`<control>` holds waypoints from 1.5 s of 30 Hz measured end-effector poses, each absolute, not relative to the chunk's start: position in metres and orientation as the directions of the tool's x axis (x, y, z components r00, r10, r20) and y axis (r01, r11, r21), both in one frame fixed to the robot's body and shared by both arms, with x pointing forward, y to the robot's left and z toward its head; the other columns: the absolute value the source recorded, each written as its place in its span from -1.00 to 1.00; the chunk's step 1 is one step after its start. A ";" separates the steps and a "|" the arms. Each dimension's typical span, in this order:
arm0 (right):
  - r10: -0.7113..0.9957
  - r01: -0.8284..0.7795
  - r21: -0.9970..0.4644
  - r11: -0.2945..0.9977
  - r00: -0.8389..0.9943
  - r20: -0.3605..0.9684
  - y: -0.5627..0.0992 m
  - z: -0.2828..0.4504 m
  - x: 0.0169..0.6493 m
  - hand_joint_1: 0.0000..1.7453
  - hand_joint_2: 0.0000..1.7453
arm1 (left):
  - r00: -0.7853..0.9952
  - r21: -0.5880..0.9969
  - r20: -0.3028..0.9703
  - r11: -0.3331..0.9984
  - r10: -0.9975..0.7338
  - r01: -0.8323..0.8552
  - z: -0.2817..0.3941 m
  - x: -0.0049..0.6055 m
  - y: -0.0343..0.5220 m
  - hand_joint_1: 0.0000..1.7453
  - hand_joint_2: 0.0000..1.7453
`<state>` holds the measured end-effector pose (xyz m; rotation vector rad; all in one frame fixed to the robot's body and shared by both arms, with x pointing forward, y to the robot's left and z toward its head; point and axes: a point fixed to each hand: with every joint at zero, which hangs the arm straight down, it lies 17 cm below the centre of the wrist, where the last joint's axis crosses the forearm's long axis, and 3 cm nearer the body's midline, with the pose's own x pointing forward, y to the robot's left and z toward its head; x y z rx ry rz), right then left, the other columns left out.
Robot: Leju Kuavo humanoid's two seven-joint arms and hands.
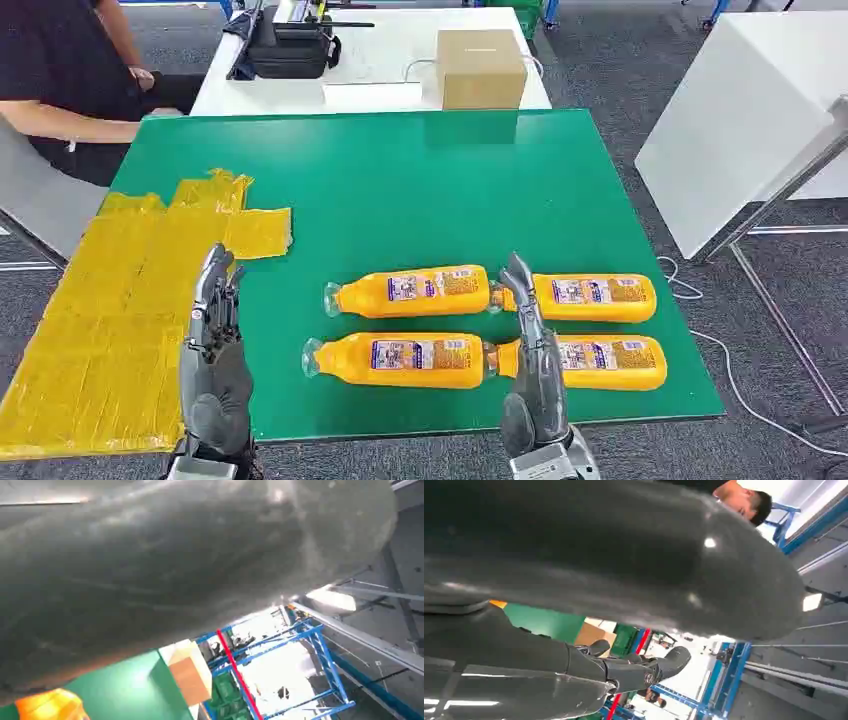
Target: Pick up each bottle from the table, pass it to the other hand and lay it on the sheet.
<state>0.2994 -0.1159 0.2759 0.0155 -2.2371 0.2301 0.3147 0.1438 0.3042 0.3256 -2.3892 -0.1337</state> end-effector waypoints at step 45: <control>0.451 -0.096 -0.556 0.825 -0.481 0.752 -0.084 0.206 0.312 -1.00 1.00 | -0.670 -0.021 0.742 1.000 0.003 -0.019 0.290 0.326 0.163 -1.00 -1.00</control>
